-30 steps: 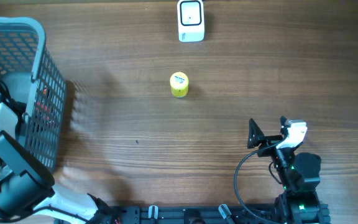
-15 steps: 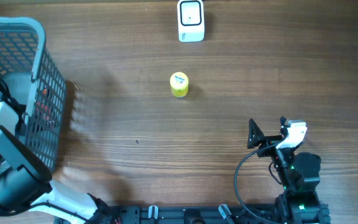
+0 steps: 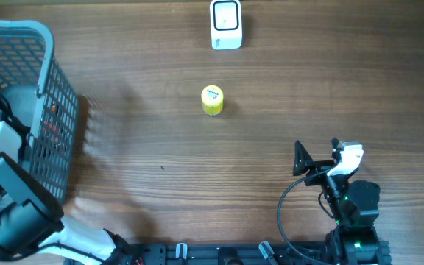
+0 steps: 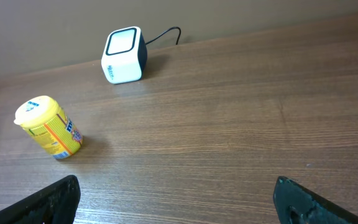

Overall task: Scan the item barcode
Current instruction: 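Reach the left gripper back into the basket and grasp the tin can, then lift the tin can out and place it beside the yellow bottle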

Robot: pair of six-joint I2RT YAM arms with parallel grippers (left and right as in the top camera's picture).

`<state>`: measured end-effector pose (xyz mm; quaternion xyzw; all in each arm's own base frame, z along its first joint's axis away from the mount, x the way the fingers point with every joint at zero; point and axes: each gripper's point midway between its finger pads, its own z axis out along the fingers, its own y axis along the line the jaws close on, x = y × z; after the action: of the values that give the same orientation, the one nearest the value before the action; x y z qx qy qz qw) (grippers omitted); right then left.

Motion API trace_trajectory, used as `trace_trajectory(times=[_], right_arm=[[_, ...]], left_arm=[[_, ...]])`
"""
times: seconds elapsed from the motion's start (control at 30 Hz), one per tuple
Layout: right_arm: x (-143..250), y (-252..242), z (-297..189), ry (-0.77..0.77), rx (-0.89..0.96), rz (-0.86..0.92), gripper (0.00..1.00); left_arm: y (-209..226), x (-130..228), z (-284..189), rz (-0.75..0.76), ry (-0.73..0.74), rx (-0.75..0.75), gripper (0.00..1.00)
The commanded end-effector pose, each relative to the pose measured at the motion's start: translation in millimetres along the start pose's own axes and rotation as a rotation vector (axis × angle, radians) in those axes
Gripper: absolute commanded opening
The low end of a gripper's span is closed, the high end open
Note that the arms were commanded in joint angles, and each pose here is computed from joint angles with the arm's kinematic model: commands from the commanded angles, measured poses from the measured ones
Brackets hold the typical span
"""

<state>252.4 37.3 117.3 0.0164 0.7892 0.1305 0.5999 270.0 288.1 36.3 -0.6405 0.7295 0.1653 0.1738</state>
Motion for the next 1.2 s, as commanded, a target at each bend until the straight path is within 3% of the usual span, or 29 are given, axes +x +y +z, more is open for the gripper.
trace_trajectory(times=[0.0,0.3,0.67,0.87,1.0,1.17], right_arm=[[-0.5,-1.3,0.0,-0.003,0.005,0.008,1.0],[-1.4,-1.1,0.0,-0.006,0.004,0.008,1.0],[-1.6,-1.1,0.0,-0.007,0.005,0.007,1.0],[-1.6,-1.2,0.0,-0.007,0.005,0.008,1.0],[-1.6,-1.2,0.0,-0.007,0.005,0.008,1.0],[-1.7,-1.1,0.0,-0.008,0.005,0.007,1.0]], left_arm=[[-1.3,-29.1,-40.0,-0.047,-0.096,0.077,0.64],[-19.0,-58.2,-128.9,-0.109,-0.198,0.357,0.64],[-62.9,-65.3,-278.4,-0.064,-0.263,0.978,0.66],[-82.6,-45.7,-367.4,0.007,-0.225,1.346,0.67],[-102.6,-14.5,-399.4,0.09,-0.175,1.464,0.66],[-132.4,36.2,-415.6,0.187,-0.1,1.502,0.63]])
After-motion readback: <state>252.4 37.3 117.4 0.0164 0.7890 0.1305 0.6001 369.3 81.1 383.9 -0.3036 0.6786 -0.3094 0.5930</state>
